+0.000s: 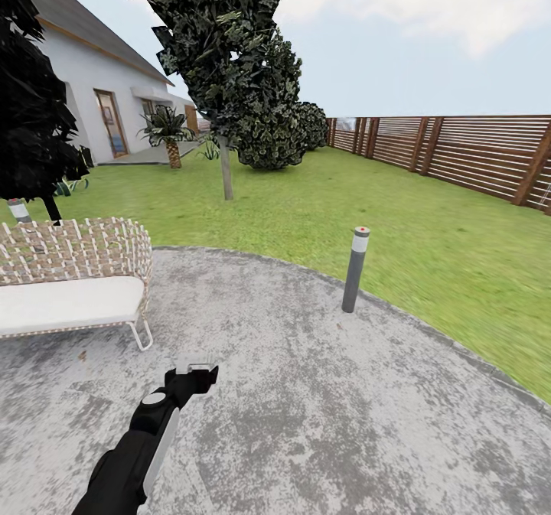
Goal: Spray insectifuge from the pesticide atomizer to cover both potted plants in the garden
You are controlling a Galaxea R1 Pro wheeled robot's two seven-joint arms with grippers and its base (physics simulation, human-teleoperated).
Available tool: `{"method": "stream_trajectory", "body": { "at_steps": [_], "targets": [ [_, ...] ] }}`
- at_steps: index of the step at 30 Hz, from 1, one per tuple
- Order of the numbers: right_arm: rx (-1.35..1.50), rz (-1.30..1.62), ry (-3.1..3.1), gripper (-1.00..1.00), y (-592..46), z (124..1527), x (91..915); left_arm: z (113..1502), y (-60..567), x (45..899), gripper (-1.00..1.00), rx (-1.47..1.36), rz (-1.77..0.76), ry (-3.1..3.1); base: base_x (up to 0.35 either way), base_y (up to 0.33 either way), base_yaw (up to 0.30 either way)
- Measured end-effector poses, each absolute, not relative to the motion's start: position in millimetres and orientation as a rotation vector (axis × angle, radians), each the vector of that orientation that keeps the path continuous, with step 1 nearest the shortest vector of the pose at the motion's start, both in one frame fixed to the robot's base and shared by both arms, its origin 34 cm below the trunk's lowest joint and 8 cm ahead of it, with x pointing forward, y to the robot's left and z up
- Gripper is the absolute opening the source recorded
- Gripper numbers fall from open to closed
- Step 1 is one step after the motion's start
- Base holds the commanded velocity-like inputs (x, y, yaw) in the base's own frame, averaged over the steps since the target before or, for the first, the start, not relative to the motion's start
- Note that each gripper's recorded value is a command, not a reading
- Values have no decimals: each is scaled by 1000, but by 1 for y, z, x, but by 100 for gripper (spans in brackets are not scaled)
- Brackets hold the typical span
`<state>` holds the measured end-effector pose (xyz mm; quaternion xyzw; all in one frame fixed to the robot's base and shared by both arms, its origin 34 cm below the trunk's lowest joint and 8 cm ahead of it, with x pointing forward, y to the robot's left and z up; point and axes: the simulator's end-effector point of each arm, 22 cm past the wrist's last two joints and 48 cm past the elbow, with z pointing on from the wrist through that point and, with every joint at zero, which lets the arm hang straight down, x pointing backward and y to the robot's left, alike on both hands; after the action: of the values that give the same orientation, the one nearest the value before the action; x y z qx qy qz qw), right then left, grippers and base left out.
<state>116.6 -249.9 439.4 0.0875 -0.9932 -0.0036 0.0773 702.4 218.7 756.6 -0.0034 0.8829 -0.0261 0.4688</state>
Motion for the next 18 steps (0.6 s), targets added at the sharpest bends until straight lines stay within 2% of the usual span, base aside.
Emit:
{"method": "stream_trajectory", "body": {
  "at_steps": [18],
  "targets": [
    [244,-16,-2979,100,-247,439,116,757,219,702,100,-8,-63,2165,0,0,0]
  ]
}}
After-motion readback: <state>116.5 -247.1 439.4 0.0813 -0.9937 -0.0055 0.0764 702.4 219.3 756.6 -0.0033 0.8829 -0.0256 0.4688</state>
